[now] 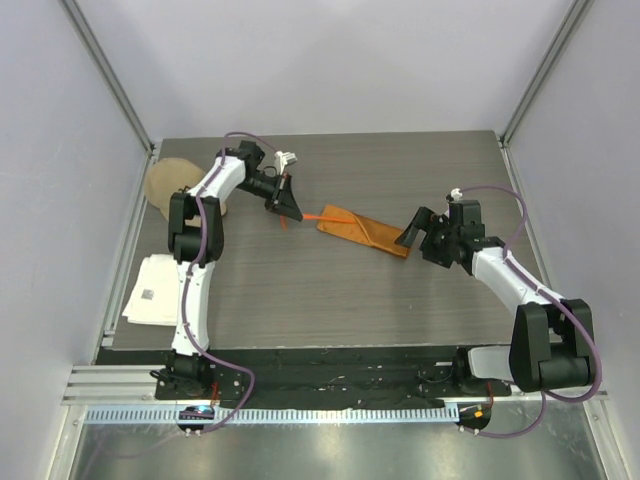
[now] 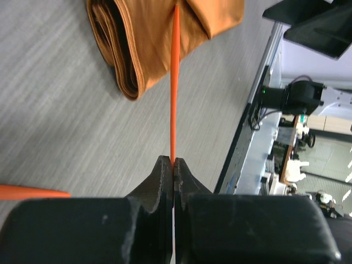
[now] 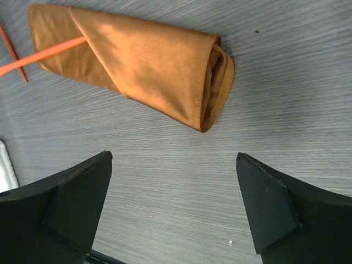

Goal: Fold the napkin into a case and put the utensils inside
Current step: Insert the knife into the folded napkin.

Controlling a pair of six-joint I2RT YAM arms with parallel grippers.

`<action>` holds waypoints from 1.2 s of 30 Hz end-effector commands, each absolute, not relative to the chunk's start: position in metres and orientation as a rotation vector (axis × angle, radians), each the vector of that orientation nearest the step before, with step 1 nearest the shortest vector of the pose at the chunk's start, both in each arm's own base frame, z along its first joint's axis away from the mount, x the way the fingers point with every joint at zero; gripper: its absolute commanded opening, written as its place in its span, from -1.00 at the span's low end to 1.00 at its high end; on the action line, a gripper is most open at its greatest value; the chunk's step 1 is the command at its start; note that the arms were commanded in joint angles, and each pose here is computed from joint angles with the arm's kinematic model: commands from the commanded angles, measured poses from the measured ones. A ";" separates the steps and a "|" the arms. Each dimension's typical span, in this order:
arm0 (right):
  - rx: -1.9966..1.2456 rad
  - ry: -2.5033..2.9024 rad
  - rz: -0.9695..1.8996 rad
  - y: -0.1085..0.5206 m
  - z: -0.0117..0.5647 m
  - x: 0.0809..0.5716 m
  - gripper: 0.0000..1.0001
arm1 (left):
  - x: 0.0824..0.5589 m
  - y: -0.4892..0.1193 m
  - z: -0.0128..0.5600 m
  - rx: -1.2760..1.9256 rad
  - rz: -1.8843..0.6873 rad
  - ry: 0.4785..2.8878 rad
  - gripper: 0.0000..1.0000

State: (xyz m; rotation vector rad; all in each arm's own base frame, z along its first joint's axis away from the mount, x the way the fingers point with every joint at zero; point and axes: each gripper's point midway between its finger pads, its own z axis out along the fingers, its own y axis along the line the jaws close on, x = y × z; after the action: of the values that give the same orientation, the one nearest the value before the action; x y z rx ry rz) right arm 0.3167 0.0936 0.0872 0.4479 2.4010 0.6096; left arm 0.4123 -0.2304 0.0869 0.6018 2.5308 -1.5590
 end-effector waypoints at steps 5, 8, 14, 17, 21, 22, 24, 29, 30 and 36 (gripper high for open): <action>0.473 2.353 0.597 0.089 0.088 0.329 0.99 | 0.429 -0.246 0.094 0.590 -1.603 2.489 -0.99; 0.483 2.346 0.601 0.089 0.088 0.331 0.99 | 0.421 -0.252 0.091 0.614 -1.664 2.479 -1.00; 0.490 2.339 0.600 0.089 0.086 0.335 0.99 | 0.412 -0.261 0.092 0.689 -1.694 2.448 -0.99; 0.507 2.347 0.592 0.088 0.080 0.336 0.99 | 0.415 -0.264 0.089 0.677 -1.690 2.459 -0.99; 0.564 2.353 0.573 0.084 0.068 0.336 0.99 | 0.416 -0.271 0.088 0.678 -1.685 2.464 -1.00; 0.573 2.350 0.566 0.083 0.066 0.337 0.99 | 0.418 -0.274 0.087 0.689 -1.670 2.457 -1.00; 0.609 2.360 0.558 0.082 0.058 0.336 0.99 | 0.422 -0.277 0.091 0.665 -1.673 2.462 -1.00; 0.641 2.333 0.561 0.082 0.053 0.343 0.99 | 0.423 -0.289 0.095 0.684 -1.673 2.451 -1.00; 0.655 2.328 0.559 0.080 0.052 0.345 0.99 | 0.424 -0.290 0.096 0.685 -1.671 2.447 -1.00; 0.665 2.269 0.568 0.080 0.055 0.360 0.99 | 0.421 -0.300 0.086 0.701 -1.666 2.476 -1.00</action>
State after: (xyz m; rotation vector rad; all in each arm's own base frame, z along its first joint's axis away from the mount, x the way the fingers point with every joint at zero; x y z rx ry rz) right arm 0.3397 0.0841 0.0449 0.6497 2.3663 0.5679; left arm 0.4179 -0.2900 0.0854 0.6867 2.4898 -1.6608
